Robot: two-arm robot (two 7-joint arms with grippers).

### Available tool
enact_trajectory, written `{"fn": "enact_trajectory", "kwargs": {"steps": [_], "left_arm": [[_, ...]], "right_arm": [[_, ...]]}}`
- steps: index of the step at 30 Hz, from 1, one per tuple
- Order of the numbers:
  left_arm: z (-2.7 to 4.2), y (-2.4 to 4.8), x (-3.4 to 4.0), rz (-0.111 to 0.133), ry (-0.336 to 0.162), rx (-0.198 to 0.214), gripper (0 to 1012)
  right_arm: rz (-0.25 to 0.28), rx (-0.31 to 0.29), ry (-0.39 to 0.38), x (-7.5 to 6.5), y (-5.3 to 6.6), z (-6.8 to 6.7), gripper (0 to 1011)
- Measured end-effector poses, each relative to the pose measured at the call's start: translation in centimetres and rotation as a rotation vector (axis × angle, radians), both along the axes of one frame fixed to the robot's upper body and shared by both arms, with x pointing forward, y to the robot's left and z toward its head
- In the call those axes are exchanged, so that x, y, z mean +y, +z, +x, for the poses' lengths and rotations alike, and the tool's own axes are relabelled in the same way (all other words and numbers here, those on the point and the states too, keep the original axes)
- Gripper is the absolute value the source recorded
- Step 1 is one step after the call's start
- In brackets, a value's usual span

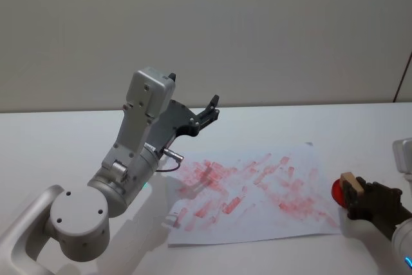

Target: Use the one hand to pick up the stamp and affix it onto the A4 paper.

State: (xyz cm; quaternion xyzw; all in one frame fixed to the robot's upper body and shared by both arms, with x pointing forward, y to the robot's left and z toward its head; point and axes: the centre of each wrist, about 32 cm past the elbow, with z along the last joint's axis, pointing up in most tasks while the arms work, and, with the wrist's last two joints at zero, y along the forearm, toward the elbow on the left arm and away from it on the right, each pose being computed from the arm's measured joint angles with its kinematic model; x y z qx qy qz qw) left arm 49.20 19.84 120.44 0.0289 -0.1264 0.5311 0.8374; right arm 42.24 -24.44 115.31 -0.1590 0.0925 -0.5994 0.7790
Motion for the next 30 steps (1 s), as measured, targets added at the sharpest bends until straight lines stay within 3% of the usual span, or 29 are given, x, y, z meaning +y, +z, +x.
{"fn": "enact_trajectory", "kwargs": {"steps": [8, 18, 24, 30], "left_arm": [[0.00, 0.00, 0.00, 0.000, 0.000, 0.000, 1001], [0.00, 0.00, 0.00, 0.000, 0.000, 0.000, 1001], [0.00, 0.00, 0.00, 0.000, 0.000, 0.000, 1001], [0.00, 0.00, 0.00, 0.000, 0.000, 0.000, 1001]], "right_arm": [[0.000, -0.062, 0.042, 0.3, 0.5, 0.4, 216], [0.024, -0.169, 0.161, 1.2, 1.6, 1.4, 216], [0.047, -0.194, 0.231, 1.6, 1.9, 2.1, 216], [0.074, -0.181, 0.308, 2.0, 1.7, 2.7, 216]]}}
